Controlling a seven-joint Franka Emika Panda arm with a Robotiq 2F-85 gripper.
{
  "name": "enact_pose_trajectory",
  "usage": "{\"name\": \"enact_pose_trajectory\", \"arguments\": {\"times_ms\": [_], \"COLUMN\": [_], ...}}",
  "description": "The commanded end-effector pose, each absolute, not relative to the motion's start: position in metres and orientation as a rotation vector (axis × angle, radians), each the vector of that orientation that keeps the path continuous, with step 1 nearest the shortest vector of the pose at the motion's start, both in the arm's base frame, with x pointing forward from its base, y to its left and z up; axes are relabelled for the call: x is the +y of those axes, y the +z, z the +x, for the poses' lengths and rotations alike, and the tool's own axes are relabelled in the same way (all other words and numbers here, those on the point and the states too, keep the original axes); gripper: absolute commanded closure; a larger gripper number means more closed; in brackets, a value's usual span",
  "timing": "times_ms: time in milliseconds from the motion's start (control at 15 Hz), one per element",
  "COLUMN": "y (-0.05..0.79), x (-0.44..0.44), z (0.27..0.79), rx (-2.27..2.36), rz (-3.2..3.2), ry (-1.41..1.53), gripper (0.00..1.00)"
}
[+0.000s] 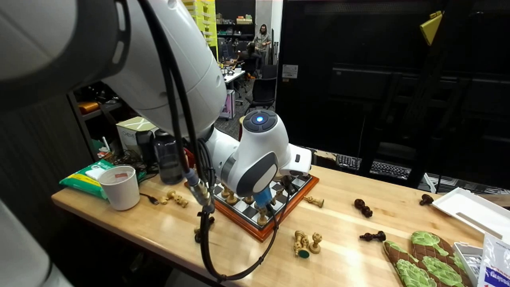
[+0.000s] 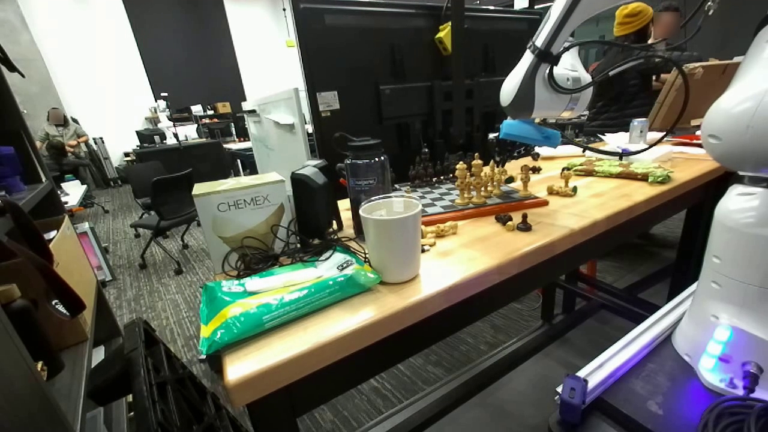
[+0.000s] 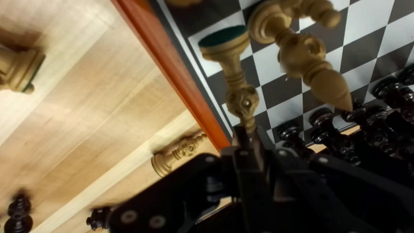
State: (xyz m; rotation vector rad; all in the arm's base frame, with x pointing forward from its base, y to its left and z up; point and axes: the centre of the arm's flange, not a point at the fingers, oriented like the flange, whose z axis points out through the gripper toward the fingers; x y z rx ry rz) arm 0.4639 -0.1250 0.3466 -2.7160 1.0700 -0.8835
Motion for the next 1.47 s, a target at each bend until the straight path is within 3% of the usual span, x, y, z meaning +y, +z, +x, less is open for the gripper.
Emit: {"name": "enact_pose_trajectory", "arguments": {"times_ms": [0, 800, 1400], "y": [0.376, 0.482, 0.471], "x": [-0.122, -0.073, -0.064], "z": [0.474, 0.507, 0.522], "rx": [1.067, 1.082, 1.467], "rz": [-2.723, -2.788, -2.592], "ry": [-0.882, -0.552, -0.405], "gripper": [0.98, 0.98, 0.98]}}
